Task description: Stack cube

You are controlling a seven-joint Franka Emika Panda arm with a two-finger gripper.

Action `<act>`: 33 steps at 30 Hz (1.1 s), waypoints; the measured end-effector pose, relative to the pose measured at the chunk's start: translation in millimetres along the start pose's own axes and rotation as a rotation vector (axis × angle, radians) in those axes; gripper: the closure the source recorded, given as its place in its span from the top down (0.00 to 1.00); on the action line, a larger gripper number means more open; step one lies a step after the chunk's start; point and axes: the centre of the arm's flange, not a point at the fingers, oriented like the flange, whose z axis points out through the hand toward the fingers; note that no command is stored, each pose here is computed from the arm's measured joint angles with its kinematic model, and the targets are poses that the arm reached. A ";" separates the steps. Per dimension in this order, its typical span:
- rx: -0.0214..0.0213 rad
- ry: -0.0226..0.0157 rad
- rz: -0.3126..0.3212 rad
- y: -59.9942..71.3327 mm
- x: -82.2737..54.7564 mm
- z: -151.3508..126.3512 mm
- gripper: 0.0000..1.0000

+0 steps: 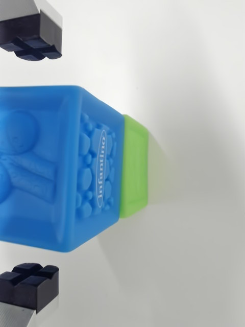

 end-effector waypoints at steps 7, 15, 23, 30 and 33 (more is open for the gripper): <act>-0.0001 0.0006 0.000 -0.1 0.1 -20.5 1.00; 0.0003 0.0017 0.000 0.1 0.2 -48.4 1.00; 0.0003 0.0026 0.000 0.6 0.2 -77.0 1.00; 0.0006 0.0035 0.001 0.6 0.3 -106.3 1.00; 0.0003 0.0039 0.001 0.5 0.4 -121.1 1.00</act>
